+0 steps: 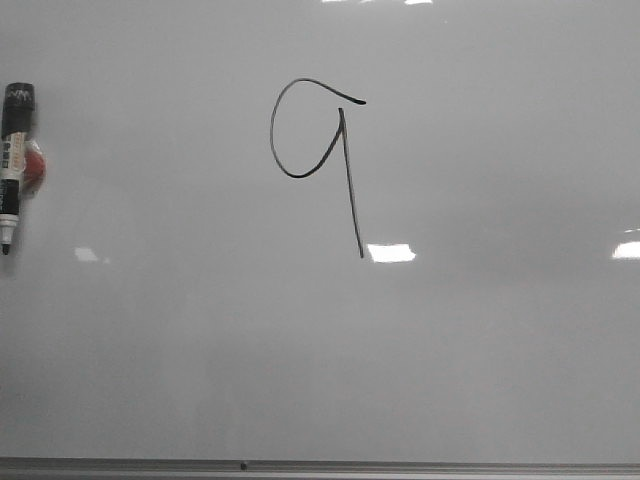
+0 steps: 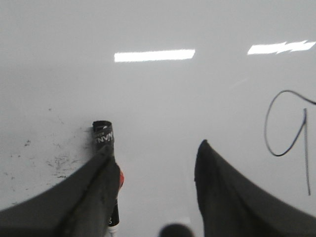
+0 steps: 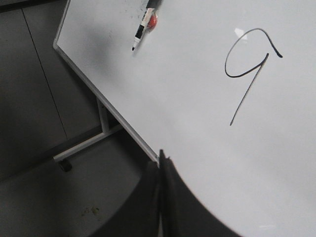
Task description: Write number 9 on whiteboard
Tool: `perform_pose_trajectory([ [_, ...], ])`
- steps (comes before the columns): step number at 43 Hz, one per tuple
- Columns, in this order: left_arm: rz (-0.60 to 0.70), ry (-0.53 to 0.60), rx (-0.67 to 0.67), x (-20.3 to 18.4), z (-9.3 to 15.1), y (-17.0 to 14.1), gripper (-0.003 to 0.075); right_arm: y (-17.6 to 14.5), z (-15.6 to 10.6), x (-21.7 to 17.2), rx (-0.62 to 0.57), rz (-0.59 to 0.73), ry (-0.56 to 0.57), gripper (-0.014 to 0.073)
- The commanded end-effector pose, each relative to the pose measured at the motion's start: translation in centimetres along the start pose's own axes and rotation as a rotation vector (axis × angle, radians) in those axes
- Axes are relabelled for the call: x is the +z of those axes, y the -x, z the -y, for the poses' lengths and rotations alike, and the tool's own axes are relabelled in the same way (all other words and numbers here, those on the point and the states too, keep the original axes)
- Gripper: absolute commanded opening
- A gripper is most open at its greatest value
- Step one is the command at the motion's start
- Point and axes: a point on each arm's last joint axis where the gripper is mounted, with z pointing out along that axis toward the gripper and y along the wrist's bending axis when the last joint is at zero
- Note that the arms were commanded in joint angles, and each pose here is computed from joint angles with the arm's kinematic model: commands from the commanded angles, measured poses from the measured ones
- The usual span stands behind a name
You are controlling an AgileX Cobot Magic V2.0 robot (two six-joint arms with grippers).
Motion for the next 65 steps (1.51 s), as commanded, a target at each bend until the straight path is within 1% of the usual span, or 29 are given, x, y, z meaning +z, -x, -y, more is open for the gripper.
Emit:
perform_pose_trajectory([
  [1,0.159,-0.014,-0.006,-3.3,0.4,0.8,0.0198,1.1,0.2,-0.3,0.016,0.066,-0.025,-0.0061],
  [6,0.237,-0.026,-0.005,-6.5,0.5,-0.3,0.007,1.1,0.2,-0.3,0.016,0.066,-0.025,-0.0061],
  [10,0.291,-0.03,-0.004,-8.2,0.5,-1.1,-0.0021,1.1,0.2,-0.3,0.016,0.066,-0.025,-0.0061],
  [19,0.399,-0.03,-0.003,-10.4,0.4,-0.9,-0.0019,1.1,0.2,-0.3,0.016,0.066,-0.025,-0.0062],
  [44,0.398,-0.03,-0.003,-10.4,0.4,-1.0,-0.0019,1.1,0.2,-0.3,0.016,0.066,-0.025,-0.0062],
  [46,0.405,-0.019,0.014,-10.3,0.3,-1.3,-0.0019,1.1,0.2,-0.3,0.016,0.066,-0.025,-0.0062],
  [47,0.41,-0.009,0.044,-10.3,0.3,-1.5,-0.0019,1.1,0.2,-0.3,0.016,0.066,-0.025,-0.0062],
  [48,0.405,-0.001,0.07,-10.3,0.3,-1.8,-0.0019,1.1,0.2,-0.3,0.016,0.066,-0.025,-0.0062],
  [55,0.377,0.043,0.122,-10.3,-0.2,-4.9,-0.0019,1.1,0.2,-0.3,0.016,0.066,-0.025,-0.0062],
  [60,0.374,0.107,0.113,-10.5,-0.8,-7.9,-0.0019,1.1,0.2,-0.3,0.016,0.066,-0.025,-0.0062],
  [65,0.374,0.186,0.057,-10.5,-1.4,-10.9,-0.0019,1.1,0.2,-0.3,0.016,0.066,-0.025,-0.0062],
])
